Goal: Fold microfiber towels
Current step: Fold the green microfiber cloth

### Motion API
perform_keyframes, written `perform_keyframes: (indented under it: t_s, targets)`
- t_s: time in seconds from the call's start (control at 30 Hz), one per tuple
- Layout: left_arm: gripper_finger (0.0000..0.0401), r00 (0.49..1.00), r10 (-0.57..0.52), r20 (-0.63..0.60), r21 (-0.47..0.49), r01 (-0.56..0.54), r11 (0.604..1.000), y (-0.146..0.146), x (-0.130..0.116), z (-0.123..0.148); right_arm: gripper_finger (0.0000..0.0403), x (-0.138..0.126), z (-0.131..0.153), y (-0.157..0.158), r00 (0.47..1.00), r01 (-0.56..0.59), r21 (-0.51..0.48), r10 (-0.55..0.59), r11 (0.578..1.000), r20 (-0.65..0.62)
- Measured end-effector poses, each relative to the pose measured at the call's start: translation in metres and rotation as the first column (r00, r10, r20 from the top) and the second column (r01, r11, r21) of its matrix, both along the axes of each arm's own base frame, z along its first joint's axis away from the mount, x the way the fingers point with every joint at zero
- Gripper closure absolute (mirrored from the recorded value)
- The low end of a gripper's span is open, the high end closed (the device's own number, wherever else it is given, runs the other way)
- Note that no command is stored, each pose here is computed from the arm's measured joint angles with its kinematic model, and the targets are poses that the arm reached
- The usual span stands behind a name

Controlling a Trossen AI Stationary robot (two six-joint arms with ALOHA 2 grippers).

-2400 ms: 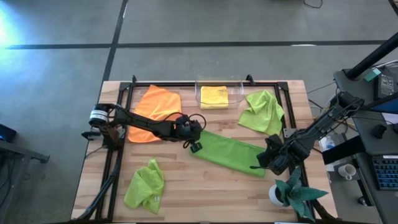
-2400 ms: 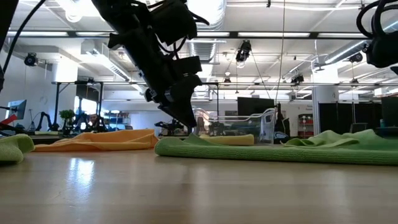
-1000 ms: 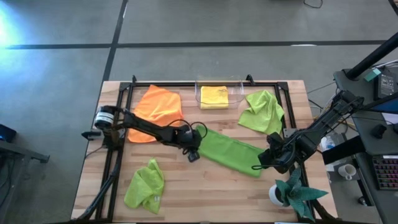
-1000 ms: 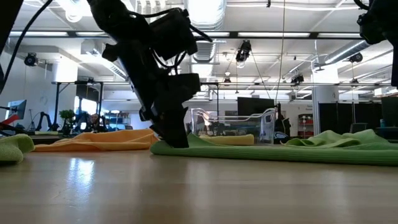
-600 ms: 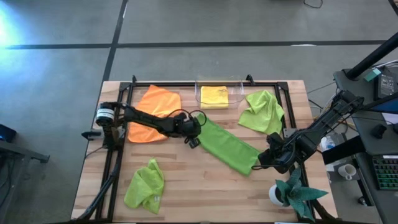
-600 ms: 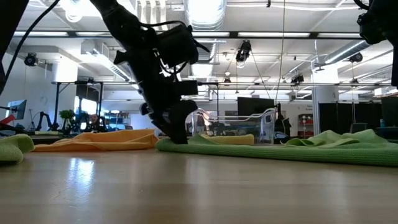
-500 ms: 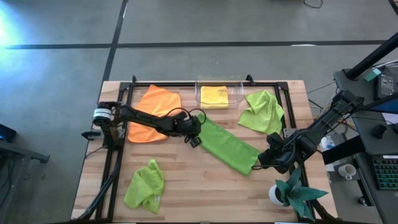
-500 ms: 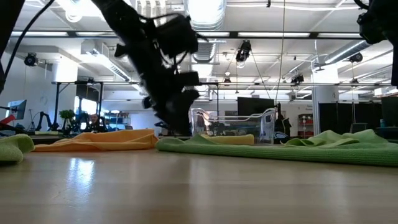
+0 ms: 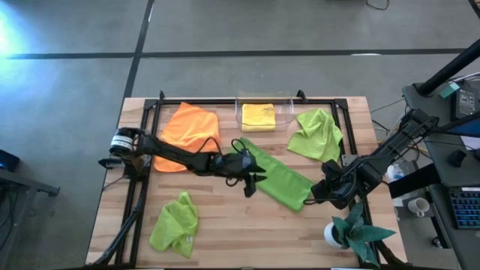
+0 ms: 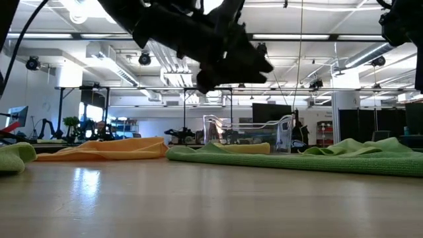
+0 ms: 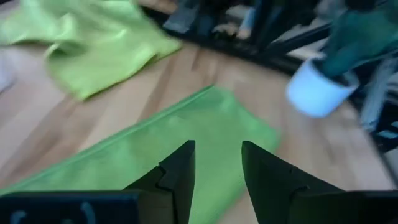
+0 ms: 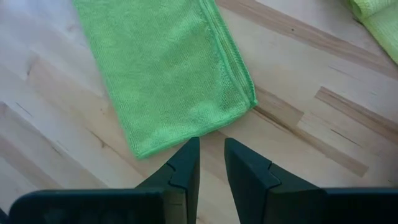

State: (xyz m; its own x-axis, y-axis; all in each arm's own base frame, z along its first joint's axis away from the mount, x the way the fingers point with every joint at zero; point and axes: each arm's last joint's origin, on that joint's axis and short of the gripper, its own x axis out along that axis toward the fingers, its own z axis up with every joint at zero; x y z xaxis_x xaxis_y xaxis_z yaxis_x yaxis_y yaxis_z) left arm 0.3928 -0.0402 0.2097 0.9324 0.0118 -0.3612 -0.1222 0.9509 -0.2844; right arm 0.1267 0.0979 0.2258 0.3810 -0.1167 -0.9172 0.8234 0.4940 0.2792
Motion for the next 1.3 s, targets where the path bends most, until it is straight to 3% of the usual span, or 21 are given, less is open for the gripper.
perform_keyframes:
  t_s: [0.33, 0.67, 1.1, 1.3]
  targets:
    - [0.0285, 0.998, -0.025, -0.063, 0.003, 0.025, 1.0, -0.017, 0.033, -0.039, 0.033, 0.004, 0.001, 0.001, 0.998, 0.013, -0.013, -0.012, 1.0, 0.061]
    - [0.0285, 0.981, -0.021, -0.191, 0.021, 0.025, 0.999, -0.02, 0.047, -0.067, 0.033, 0.014, 0.003, 0.007, 0.987, -0.024, -0.029, 0.028, 0.999, 0.16]
    - [0.0285, 0.927, -0.021, -0.374, 0.053, 0.044, 0.998, -0.019, 0.036, -0.087, 0.033, 0.02, -0.005, 0.011, 0.991, -0.016, -0.061, 0.024, 0.998, 0.132]
    - [0.0285, 0.849, -0.11, -0.517, 0.124, 0.201, 0.972, -0.022, 0.023, -0.081, 0.033, 0.026, -0.009, 0.016, 0.989, -0.015, -0.049, 0.022, 0.999, 0.148]
